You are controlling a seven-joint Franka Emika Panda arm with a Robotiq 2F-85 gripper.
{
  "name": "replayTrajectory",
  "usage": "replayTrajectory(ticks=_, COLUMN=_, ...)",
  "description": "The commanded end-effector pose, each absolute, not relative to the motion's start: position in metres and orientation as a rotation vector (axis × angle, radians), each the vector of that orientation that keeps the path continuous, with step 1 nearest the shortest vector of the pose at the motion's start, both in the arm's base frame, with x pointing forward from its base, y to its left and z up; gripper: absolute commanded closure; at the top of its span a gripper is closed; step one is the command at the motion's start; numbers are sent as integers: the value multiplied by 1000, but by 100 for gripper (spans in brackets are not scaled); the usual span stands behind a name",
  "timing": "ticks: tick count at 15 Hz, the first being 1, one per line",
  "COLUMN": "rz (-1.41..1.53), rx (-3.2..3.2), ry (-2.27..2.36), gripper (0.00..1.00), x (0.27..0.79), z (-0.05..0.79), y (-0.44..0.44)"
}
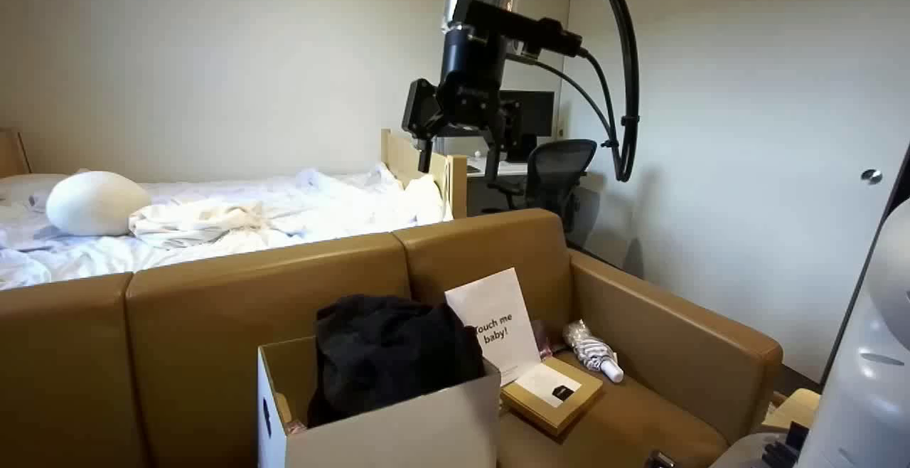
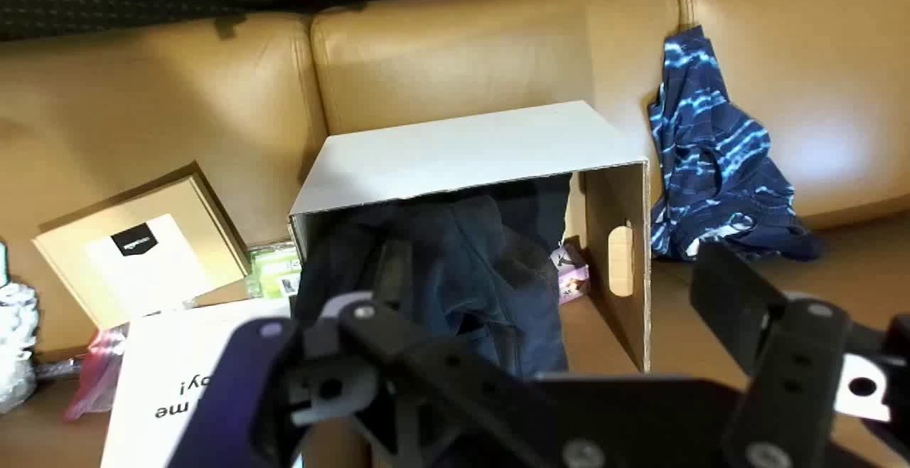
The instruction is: Take the umbrella and put it in the box
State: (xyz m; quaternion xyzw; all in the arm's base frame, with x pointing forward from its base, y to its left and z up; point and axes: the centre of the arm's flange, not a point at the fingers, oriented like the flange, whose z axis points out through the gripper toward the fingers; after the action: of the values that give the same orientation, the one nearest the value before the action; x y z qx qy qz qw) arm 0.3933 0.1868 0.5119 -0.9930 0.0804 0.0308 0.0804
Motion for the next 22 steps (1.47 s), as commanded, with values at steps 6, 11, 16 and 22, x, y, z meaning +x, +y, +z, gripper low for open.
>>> replayTrajectory(ticks=6, rz=107, rx=-2964, ry=231, gripper=0, x=399, z=518, y=181)
replayTrajectory(ticks=11, rz=101, rx=-2935, ry=207, gripper=0, x=424, z=560, y=141)
replayTrajectory(ticks=16, rz=-63, rx=-2891, ry=318, gripper=0, x=486, z=598, y=64)
replayTrajectory(ticks=22, rz=-235, rx=-3023, ry=474, gripper=0, x=545, z=591, y=-54)
